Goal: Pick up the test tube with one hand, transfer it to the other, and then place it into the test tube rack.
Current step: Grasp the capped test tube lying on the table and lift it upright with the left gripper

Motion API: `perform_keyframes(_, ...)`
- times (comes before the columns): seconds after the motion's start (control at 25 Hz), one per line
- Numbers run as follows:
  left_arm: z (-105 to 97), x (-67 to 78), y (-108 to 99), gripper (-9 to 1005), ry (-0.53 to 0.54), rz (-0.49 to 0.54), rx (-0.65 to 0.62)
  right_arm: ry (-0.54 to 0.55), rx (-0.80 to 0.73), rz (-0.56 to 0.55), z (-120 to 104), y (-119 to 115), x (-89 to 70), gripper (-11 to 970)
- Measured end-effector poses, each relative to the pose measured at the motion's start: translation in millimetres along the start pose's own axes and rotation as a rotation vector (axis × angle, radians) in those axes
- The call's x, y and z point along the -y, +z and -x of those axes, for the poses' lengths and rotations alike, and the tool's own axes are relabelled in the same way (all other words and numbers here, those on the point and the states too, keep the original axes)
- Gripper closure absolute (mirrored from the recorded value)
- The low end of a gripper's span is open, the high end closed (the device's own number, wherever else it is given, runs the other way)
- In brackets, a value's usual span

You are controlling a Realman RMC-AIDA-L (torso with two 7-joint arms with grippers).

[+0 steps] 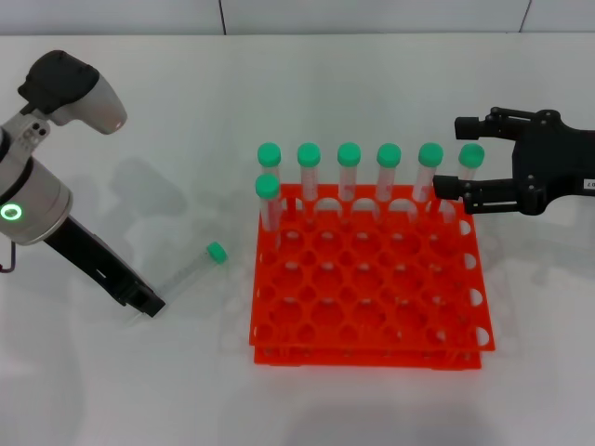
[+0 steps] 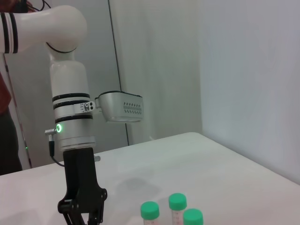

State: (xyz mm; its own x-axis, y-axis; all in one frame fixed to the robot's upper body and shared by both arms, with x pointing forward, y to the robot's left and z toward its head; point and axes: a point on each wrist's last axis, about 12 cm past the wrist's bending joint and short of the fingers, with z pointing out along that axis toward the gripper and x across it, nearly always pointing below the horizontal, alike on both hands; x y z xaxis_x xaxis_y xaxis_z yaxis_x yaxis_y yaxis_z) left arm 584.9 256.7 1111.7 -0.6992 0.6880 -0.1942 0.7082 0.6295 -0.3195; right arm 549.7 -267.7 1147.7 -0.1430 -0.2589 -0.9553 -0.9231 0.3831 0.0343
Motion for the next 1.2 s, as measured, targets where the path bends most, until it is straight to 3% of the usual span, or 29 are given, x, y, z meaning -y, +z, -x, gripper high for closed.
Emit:
perform_keyframes(0.68,0.6,-6.4,-4.3,804,-0.023,0.038,0.035,-0.002,0.001,-0.006,0.7,0.0,0.9,101)
perform_keyframes(1.04,-1.1,-20.3,-37.9,804,-0.064,0.075,0.251,0.001,0.011,-0.008,1.1,-0.2,1.1,101)
perform_keyframes(1.2,-3.1,-21.4,-58.2,805,-0.037,0.074,0.439,0.008,0.022,-0.014,0.9,-1.0,1.3,101)
